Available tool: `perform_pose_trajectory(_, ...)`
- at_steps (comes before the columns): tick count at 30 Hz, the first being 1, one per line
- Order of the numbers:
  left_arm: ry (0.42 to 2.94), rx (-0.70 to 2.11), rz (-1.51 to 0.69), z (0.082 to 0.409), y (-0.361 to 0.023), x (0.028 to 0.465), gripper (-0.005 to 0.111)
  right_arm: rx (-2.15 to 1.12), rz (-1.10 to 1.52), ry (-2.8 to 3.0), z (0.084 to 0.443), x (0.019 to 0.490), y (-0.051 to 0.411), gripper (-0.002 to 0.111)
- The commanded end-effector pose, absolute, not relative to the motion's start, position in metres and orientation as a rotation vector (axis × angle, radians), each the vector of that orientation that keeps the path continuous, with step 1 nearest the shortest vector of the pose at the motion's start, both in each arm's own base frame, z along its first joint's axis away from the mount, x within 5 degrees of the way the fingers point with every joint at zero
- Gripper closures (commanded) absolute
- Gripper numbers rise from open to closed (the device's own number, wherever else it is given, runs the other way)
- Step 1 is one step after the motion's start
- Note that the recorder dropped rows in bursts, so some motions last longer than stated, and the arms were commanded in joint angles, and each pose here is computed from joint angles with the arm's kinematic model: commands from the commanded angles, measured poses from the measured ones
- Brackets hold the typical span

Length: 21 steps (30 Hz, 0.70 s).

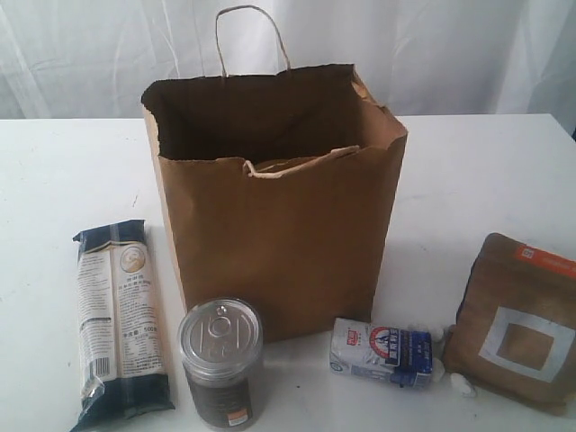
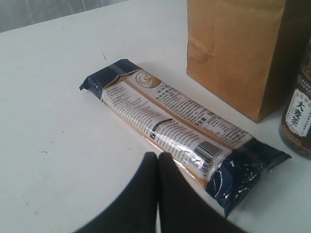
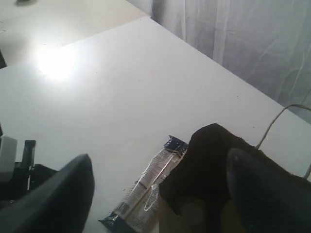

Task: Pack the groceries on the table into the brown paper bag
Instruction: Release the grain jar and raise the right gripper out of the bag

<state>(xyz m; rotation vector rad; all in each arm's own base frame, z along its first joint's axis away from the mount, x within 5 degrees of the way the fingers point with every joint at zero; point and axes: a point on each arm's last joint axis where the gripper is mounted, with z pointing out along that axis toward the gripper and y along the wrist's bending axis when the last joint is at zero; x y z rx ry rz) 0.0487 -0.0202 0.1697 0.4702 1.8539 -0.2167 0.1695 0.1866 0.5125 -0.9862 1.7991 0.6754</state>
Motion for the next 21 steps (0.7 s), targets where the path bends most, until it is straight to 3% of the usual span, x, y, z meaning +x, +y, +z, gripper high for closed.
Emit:
perform_pose_trajectory(1, 1.853, 0.459, -0.221, 0.169, -0.020, 0.049, 0.107, -1.017, 0.699, 1.776, 0.524, 0.147, 0.170, 0.038)
perform_pose_trajectory(8, 1.853, 0.459, -0.221, 0.169, -0.020, 0.049, 0.107, -1.023, 0.749, 1.689, 0.545, 0.101, 0.134, 0.038)
perform_pose_trajectory(13, 1.853, 0.459, -0.221, 0.169, -0.020, 0.049, 0.107, -1.120, 0.935, 1.704, 0.546, 0.068, 0.123, 0.038)
perform_pose_trajectory(21, 1.853, 0.460, -0.220, 0.169, -0.020, 0.049, 0.107, -1.102, 0.940, 1.758, 0.535, 0.067, 0.121, 0.038)
